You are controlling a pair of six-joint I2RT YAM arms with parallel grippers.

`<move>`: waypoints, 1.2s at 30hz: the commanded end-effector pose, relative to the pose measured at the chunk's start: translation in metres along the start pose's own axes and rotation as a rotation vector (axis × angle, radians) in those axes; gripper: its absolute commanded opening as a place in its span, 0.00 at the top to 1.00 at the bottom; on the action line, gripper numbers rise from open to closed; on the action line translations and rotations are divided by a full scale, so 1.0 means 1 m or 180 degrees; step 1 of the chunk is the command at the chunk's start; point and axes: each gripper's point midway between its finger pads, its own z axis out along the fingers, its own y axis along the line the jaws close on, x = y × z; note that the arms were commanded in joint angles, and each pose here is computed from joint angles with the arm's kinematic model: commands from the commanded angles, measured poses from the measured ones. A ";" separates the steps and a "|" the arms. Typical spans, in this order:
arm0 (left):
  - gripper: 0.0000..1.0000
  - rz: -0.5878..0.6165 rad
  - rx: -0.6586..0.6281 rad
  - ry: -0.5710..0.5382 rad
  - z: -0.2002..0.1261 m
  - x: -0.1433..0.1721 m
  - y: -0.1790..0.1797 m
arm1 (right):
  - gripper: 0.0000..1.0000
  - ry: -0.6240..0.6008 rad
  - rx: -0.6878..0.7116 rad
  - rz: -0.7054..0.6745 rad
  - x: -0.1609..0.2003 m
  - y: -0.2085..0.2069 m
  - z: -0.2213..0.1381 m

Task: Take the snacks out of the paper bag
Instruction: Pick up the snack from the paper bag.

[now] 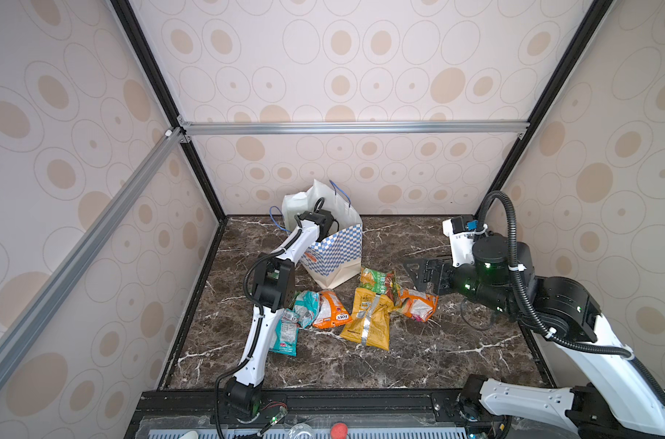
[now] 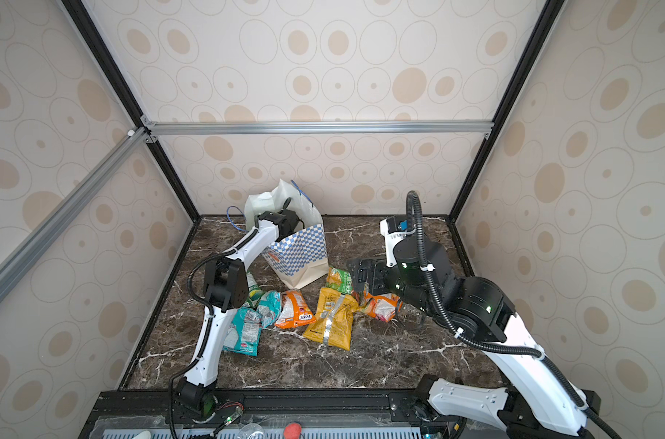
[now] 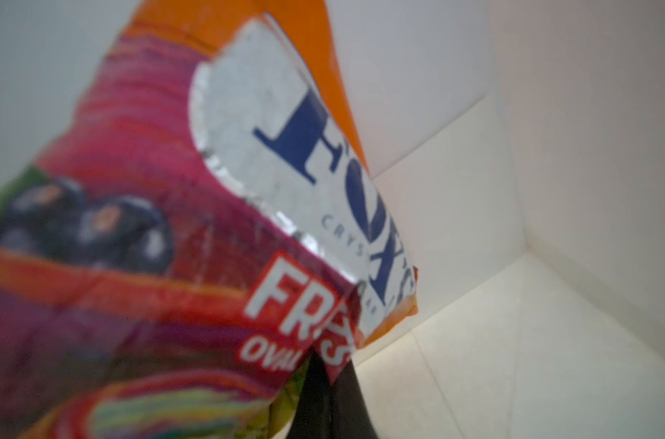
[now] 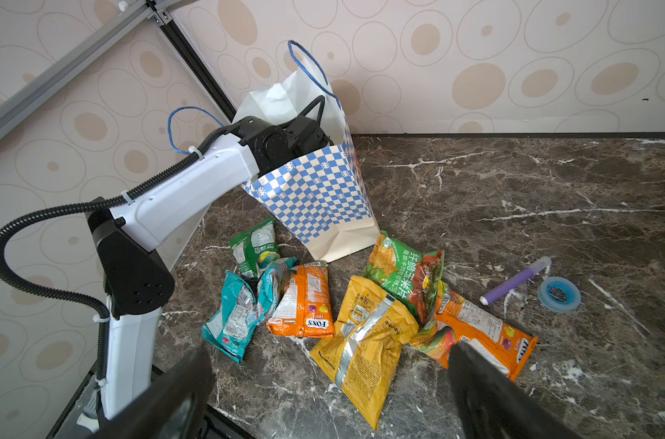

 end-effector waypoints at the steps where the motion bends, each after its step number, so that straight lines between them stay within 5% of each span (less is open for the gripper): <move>1: 1.00 0.0064 -0.0041 -0.0040 -0.008 -0.002 -0.003 | 0.00 -0.0043 0.0031 -0.0011 0.000 -0.003 -0.004; 18: 1.00 -0.0088 -0.0019 -0.0904 -0.095 -0.041 -0.011 | 0.00 -0.0017 -0.0016 0.0016 0.002 -0.001 -0.003; 28: 1.00 -0.0402 -0.0155 -0.2028 -0.203 -0.065 -0.005 | 0.00 0.0017 -0.0045 0.0005 0.004 0.002 -0.001; 36: 1.00 -0.0477 0.0245 -0.2789 -0.286 -0.070 -0.025 | 0.00 0.0028 -0.0047 0.0002 0.004 0.002 0.001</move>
